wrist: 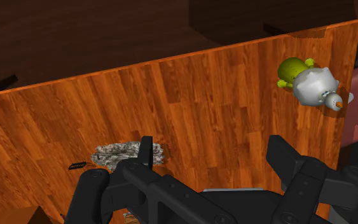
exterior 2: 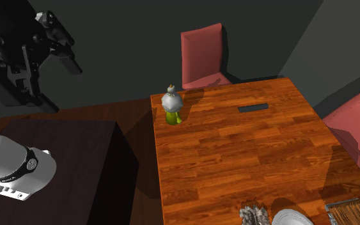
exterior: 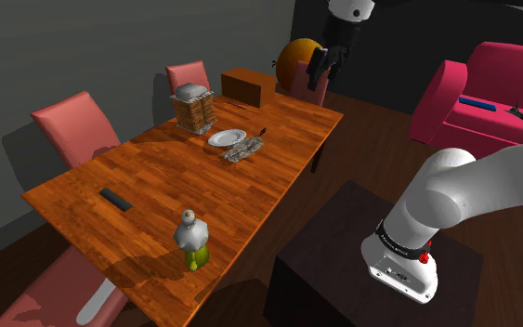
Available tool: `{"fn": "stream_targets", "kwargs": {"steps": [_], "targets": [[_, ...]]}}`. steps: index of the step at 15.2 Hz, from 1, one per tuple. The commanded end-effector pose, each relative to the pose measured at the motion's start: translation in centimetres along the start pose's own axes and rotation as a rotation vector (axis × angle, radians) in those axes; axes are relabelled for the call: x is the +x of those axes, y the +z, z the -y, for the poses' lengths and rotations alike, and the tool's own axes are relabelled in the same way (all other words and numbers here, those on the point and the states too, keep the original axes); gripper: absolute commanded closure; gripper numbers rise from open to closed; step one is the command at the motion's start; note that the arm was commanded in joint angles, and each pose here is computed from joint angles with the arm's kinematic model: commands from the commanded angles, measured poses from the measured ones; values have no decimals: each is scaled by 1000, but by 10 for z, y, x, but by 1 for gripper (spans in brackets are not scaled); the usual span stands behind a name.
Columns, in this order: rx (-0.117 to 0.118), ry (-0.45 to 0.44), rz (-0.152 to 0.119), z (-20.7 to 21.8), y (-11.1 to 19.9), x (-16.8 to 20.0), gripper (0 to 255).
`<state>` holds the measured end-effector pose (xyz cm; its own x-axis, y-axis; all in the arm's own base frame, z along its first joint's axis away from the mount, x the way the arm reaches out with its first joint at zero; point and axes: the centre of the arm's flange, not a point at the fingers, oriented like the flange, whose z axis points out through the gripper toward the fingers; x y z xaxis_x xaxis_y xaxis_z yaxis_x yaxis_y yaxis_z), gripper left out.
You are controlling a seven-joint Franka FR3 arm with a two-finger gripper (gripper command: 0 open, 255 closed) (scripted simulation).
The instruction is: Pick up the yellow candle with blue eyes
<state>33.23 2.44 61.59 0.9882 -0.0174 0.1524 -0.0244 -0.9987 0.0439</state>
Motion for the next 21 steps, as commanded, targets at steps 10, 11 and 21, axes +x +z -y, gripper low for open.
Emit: {"fn": "stream_targets", "kwargs": {"steps": [10,11,21], "targets": [[13,19,23,83,80,26,0],[15,22,26,92,89,29,0],[30,43,51,185,177,57,0]]}}
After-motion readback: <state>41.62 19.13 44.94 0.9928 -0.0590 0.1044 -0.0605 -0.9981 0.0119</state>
